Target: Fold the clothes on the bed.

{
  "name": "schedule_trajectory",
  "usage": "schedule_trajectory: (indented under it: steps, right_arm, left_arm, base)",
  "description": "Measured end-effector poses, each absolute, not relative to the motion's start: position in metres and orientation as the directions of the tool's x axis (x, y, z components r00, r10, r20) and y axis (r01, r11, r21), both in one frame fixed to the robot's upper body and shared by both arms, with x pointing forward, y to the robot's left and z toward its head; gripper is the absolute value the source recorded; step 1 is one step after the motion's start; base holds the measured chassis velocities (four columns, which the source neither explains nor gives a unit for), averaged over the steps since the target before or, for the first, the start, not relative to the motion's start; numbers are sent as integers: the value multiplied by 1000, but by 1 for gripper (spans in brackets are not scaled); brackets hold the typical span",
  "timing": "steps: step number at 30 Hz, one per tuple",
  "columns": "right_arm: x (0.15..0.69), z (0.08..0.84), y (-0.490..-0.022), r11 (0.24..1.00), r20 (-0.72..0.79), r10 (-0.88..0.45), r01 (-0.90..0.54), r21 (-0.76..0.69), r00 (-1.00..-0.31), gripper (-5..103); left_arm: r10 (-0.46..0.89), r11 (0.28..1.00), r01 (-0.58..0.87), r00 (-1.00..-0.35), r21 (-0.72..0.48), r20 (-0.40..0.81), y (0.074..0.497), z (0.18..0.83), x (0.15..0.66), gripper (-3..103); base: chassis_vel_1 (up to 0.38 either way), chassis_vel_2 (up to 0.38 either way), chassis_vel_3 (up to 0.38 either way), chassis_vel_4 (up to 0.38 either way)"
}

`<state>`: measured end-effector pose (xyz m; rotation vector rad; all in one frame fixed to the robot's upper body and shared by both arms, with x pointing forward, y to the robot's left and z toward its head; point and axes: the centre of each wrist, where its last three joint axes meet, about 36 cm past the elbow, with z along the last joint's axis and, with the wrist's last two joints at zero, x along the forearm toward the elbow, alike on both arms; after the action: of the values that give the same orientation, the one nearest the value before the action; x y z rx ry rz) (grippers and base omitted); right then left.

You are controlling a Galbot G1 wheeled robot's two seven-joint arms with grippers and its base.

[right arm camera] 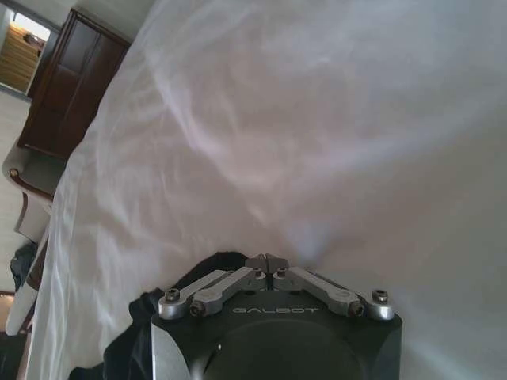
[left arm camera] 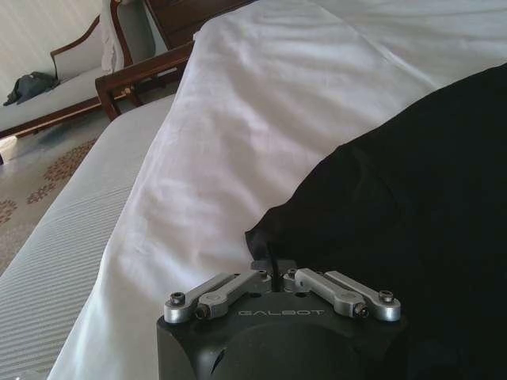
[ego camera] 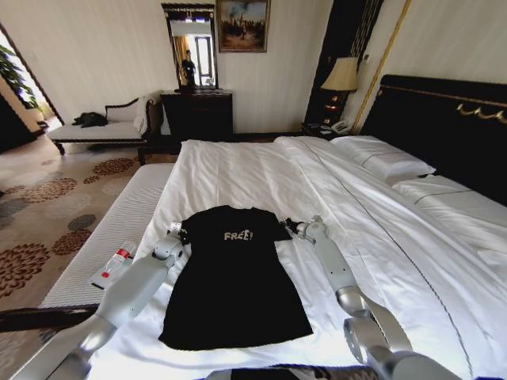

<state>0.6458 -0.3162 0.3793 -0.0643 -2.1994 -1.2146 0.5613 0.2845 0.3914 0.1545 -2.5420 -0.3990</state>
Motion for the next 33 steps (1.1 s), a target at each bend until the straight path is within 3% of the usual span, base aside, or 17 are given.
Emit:
schedule_trajectory:
  steps: [6,20,33]
  right_arm:
    - [645,387,-327,589,513,-205,313,745,-834,0]
    - [641,384,-328,711,492,-144,256,655,-859,0]
    - [656,393,-316,749,478,-136,226,623,-868,0]
  left_arm:
    - [-196,952,-40,-842,303,502,285,391,565,2]
    - [-217,955,-83,-851,285,478,292,391,573,2]
    - [-255,950,-139,-860,278,442,308,393,580,2]
  base:
    - [0,0,0,0]
    - [0,0,0,0]
    - [0,0,0,0]
